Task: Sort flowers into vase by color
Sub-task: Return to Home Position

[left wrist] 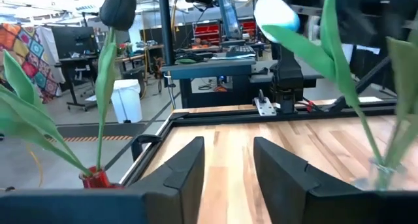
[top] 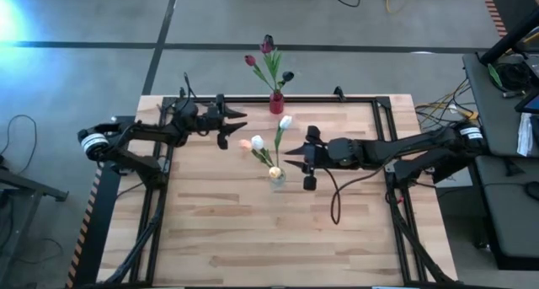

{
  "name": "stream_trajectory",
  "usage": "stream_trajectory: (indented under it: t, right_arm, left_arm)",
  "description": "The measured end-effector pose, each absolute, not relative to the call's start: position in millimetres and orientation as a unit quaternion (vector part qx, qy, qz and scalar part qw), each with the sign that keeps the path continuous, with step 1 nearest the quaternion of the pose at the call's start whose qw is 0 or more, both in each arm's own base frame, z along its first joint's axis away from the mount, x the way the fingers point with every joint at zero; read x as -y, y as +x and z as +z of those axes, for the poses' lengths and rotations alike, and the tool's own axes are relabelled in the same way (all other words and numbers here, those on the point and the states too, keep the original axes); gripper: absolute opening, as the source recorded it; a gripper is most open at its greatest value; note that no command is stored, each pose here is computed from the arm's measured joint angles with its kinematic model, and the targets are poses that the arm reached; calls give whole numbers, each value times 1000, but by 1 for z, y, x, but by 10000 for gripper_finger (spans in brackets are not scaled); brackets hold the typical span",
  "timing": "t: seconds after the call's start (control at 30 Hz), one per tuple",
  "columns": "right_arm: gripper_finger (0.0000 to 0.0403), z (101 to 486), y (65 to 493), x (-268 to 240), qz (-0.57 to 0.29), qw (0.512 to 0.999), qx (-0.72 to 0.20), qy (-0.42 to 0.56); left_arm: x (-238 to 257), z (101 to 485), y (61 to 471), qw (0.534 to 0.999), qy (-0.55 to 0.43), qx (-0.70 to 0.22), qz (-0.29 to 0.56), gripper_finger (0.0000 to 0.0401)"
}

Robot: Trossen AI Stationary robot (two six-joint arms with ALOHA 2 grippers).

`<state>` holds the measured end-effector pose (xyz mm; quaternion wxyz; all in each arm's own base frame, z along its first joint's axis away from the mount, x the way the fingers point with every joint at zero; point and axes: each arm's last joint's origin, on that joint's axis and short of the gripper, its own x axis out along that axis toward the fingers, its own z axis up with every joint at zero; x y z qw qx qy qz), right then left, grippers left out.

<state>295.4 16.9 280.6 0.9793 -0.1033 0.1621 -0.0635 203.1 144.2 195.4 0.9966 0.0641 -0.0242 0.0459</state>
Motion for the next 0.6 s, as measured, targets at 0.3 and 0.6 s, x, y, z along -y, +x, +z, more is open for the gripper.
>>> stream_trajectory:
  t: [0.3, 0.6]
  right_arm:
    - [16, 261, 264, -13, -56, 975, -161, -143]
    - [9, 222, 219, 11, -85, 977, -150, -127]
  left_arm:
    - [-125, 181, 179, 996, 78, 9, 44, 50]
    - [-112, 163, 163, 997, 71, -12, 33, 3]
